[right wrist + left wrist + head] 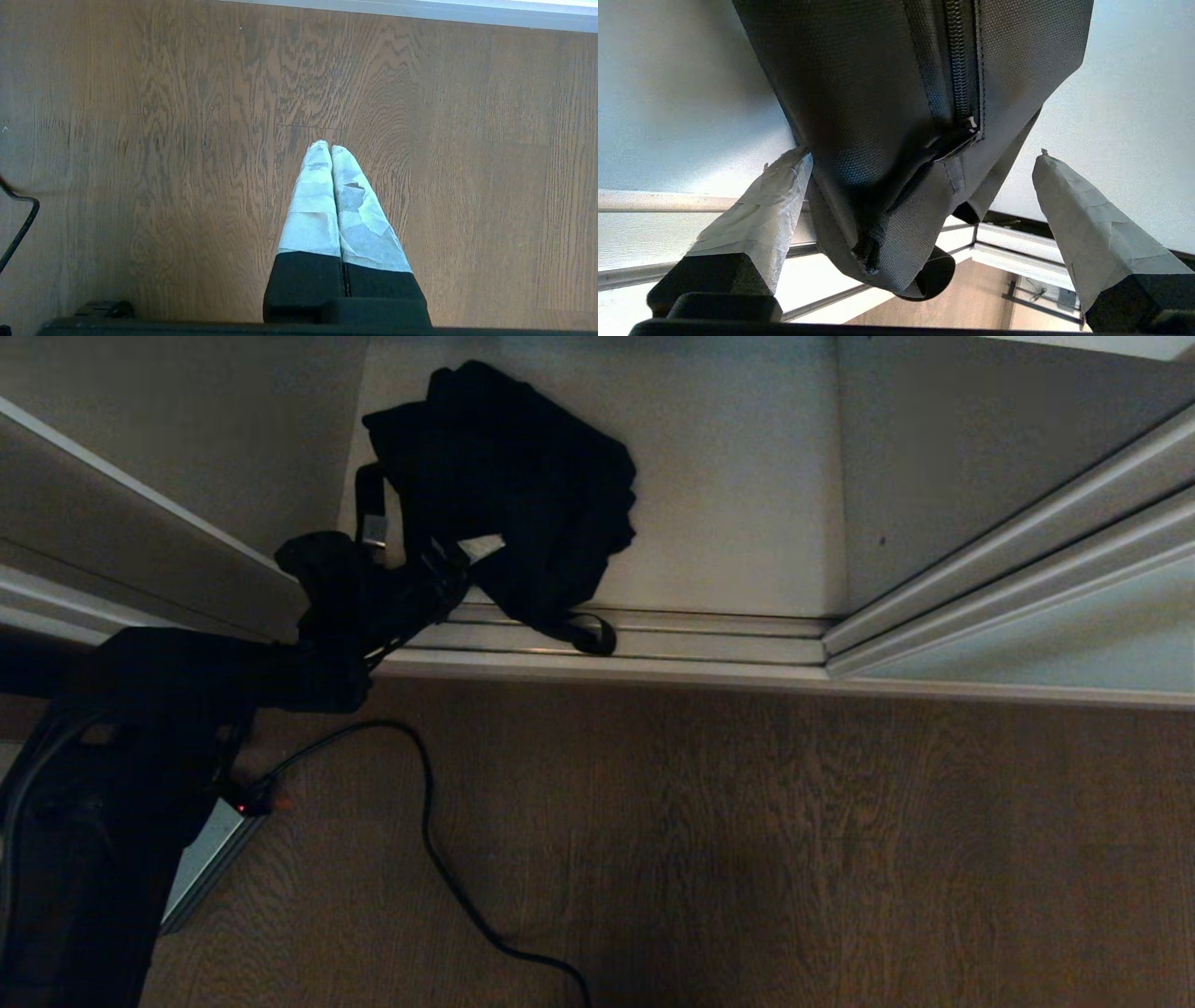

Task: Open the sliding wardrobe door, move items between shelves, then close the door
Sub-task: Place the bag on the higher shelf

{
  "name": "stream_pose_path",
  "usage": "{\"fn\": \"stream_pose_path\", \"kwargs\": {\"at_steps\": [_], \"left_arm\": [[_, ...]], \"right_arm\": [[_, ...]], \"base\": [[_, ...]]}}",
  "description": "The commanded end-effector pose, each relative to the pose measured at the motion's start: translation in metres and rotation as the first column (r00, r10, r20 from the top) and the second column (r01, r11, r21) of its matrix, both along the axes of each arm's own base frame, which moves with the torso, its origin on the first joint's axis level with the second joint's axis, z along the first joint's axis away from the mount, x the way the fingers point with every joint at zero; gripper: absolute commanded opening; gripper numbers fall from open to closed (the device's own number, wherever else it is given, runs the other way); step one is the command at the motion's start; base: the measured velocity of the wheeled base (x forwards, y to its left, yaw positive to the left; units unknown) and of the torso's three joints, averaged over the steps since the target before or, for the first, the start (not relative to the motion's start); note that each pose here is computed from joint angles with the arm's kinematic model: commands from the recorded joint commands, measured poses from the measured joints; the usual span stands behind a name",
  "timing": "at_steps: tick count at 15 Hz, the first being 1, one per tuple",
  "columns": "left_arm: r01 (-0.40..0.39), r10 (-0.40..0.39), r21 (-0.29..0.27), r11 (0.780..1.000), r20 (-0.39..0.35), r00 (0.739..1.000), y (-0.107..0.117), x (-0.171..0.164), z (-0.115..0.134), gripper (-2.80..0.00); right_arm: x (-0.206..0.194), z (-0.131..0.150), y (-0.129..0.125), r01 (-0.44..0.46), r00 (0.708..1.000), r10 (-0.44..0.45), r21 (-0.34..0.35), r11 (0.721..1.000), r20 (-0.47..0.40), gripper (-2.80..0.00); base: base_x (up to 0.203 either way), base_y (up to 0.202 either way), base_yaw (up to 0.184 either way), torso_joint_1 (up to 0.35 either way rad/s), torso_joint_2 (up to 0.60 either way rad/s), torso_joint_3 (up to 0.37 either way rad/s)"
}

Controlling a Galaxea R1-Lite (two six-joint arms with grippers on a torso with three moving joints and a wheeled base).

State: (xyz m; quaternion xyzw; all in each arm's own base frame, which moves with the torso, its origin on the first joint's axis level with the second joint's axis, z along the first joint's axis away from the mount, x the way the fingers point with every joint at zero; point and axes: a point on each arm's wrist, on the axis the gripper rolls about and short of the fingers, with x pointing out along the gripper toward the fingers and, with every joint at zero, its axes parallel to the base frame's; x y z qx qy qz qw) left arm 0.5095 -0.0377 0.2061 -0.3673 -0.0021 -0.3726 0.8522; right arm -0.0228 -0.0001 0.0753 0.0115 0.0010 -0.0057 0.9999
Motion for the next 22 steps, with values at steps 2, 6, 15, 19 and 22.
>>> {"fn": "stream_pose_path", "kwargs": {"at_steps": [2, 6, 15, 19, 22], "left_arm": [[0.011, -0.011, -0.002, 1.0, -0.003, 1.0, -0.004, 0.001, -0.003, 0.0], [0.009, -0.008, 0.01, 1.0, -0.013, 1.0, -0.006, 0.006, -0.014, 0.0], [0.008, -0.008, 0.015, 1.0, -0.013, 1.0, -0.008, 0.007, -0.017, 0.0], [0.009, -0.008, 0.044, 0.999, -0.039, 0.999, -0.008, 0.008, -0.02, 0.0], [0.003, 0.01, 0.123, 0.992, -0.104, 0.994, -0.012, 0.01, -0.032, 0.0]], "right_arm": [[0.0, 0.0, 0.0, -0.001, 1.0, 0.001, 0.0, 1.0, 0.001, -2.8], [0.0, 0.0, 0.0, -0.001, 1.0, 0.001, 0.0, 1.0, 0.002, -2.8], [0.0, 0.0, 0.0, -0.001, 1.0, 0.001, 0.0, 1.0, 0.001, -2.8], [0.0, 0.0, 0.0, -0.001, 1.0, 0.001, 0.0, 1.0, 0.002, -2.8], [0.0, 0.0, 0.0, -0.001, 1.0, 0.001, 0.0, 1.0, 0.002, -2.8]], "base": [[0.0, 0.0, 0.0, 0.0, 0.0, 0.0], [0.0, 0.0, 0.0, 0.0, 0.0, 0.0], [0.073, 0.0, 0.0, 0.0, 0.0, 0.001], [0.114, 0.0, 0.0, 0.001, 0.0, 0.002], [0.0, 0.0, 0.0, 0.001, 0.0, 0.018]]}}
